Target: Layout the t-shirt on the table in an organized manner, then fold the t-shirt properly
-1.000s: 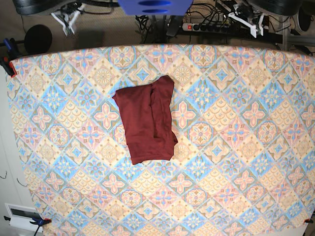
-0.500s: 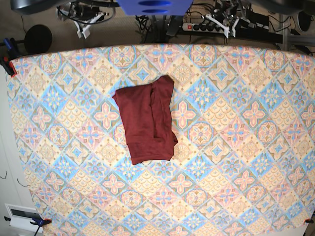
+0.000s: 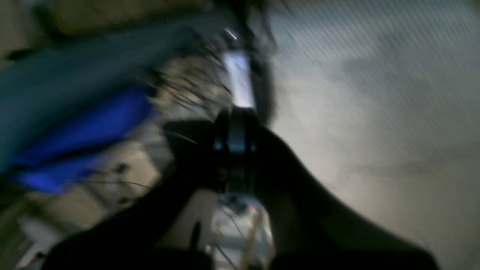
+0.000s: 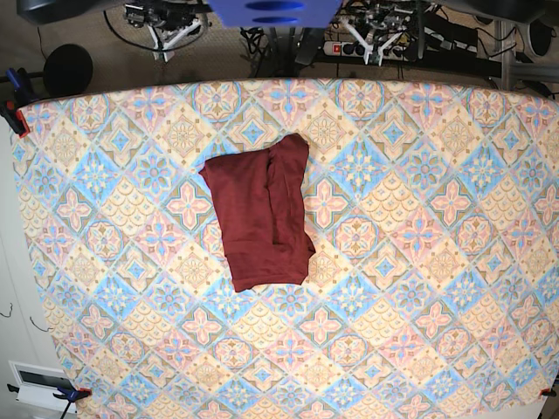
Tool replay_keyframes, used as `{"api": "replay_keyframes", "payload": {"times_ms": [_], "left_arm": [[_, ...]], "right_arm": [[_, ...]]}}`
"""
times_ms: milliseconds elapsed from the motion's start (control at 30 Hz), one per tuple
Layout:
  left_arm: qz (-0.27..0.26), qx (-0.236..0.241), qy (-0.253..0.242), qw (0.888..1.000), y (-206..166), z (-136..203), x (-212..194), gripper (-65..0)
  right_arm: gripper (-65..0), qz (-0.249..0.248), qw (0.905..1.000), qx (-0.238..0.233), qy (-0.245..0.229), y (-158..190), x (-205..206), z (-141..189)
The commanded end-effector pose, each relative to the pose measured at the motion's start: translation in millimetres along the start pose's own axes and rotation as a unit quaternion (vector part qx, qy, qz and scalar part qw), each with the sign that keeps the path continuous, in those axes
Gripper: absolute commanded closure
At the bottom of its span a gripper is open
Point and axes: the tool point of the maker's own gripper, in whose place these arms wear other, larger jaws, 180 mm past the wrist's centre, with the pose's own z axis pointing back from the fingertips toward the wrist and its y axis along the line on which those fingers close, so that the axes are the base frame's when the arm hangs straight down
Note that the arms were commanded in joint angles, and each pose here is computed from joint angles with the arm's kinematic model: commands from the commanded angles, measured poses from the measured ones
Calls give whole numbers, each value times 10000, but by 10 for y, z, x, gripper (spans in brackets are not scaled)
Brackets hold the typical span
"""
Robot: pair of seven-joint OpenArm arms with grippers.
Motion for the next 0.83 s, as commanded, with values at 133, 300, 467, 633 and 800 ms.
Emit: {"api": "replay_keyframes", "payload": {"times_ms": [133, 300, 467, 633, 800], "left_arm": [[26, -154, 62, 9999, -205, 15, -102, 0], [37, -199, 45, 9998, -265, 8, -81, 0], [42, -191, 28, 9998, -259, 2, -56, 0], [59, -247, -69, 9997, -327, -20, 55, 0], [49, -248, -292, 9993, -325, -70, 334, 0]], "right_arm": [[0, -156, 9990, 407, -68, 546, 144, -206], [0, -165, 9986, 487, -76, 646, 171, -234], [0, -177, 9986, 485, -85, 641, 198, -233], [0, -168, 9986, 483, -121, 640, 221, -232], [0, -185, 9985, 492, -141, 650, 226, -234]]}}
